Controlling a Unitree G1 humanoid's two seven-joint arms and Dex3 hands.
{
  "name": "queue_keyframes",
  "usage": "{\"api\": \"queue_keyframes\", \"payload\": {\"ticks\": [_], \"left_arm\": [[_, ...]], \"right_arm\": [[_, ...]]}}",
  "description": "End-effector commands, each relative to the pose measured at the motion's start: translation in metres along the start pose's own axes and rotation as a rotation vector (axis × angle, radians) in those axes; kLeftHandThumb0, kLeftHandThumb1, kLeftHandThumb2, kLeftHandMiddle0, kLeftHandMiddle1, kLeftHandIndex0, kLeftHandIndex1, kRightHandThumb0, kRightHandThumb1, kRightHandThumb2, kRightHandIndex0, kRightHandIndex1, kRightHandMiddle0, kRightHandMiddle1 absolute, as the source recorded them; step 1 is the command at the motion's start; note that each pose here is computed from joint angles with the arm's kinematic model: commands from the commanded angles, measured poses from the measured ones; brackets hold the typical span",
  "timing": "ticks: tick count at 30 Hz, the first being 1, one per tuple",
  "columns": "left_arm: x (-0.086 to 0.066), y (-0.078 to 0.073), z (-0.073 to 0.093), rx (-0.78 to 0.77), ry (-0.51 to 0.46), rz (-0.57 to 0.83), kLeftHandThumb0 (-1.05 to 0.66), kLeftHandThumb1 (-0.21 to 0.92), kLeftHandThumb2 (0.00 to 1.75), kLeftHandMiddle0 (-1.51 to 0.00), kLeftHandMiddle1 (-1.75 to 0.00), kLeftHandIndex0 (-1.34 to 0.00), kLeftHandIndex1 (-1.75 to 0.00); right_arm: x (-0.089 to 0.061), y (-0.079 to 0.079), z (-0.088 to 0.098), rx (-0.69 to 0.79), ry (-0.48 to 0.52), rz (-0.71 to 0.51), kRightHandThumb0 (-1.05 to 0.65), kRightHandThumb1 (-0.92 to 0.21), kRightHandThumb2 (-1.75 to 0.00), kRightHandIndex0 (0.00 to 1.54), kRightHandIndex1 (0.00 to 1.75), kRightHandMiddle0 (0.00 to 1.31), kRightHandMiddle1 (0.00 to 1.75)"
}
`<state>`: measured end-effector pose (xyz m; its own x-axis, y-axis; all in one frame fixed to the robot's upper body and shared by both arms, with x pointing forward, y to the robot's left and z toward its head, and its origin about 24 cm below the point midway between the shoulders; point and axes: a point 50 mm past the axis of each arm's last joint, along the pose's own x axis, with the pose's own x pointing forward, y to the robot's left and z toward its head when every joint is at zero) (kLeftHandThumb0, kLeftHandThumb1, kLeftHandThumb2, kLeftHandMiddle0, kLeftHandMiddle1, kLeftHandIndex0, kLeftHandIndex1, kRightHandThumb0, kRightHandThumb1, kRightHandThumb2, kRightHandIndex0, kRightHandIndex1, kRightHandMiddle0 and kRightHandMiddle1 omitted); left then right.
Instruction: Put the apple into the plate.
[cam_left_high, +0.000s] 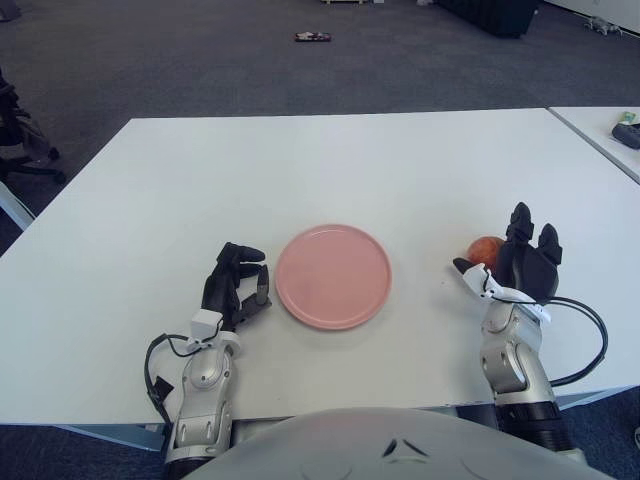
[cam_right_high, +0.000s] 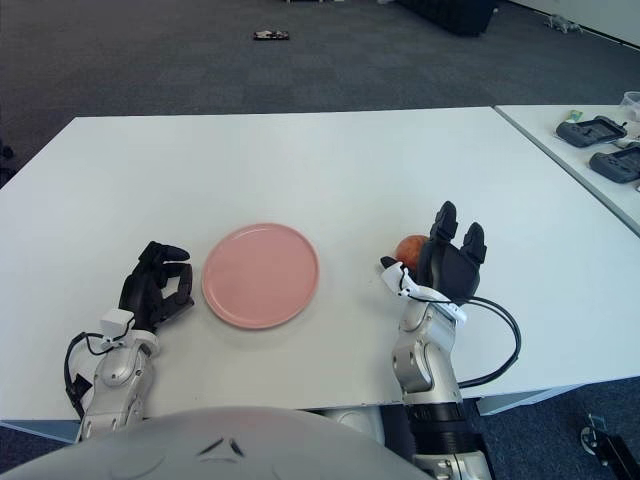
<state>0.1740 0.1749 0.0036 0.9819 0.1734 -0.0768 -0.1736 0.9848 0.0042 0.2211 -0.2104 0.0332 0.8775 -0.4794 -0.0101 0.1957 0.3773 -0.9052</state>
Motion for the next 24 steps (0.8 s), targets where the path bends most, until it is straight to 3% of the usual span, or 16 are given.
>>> {"api": "queue_keyframes", "payload": {"ticks": [1,12,24], "left_arm": [[-0.003,0.002,-0.006,-0.006,0.047,0.005,-0.40,0.58,0.99,-0.65,-1.69,-0.41,-1.75],[-0.003,0.002,-0.005,-0.003,0.040,0.007,-0.40,0.58,0.99,-0.64,-1.69,-0.41,-1.75],[-0.004,0.003,-0.006,-0.017,0.042,0.014,-0.41,0.57,1.00,-0.64,-1.70,-0.41,-1.75]], "right_arm": [[0.008,-0.005,0.005,-0.061,-0.016,0.074,-1.05,-0.71,-0.42,0.00,0.00,0.00,0.00],[0.020,0.004,0.006,-0.103,0.043,0.256,-1.05,-0.76,-0.40,0.00,0.00,0.00,0.00],[0.031,0.016,0.001,-0.137,0.063,0.323,-0.99,-0.80,-0.42,0.00,0.00,0.00,0.00]]}}
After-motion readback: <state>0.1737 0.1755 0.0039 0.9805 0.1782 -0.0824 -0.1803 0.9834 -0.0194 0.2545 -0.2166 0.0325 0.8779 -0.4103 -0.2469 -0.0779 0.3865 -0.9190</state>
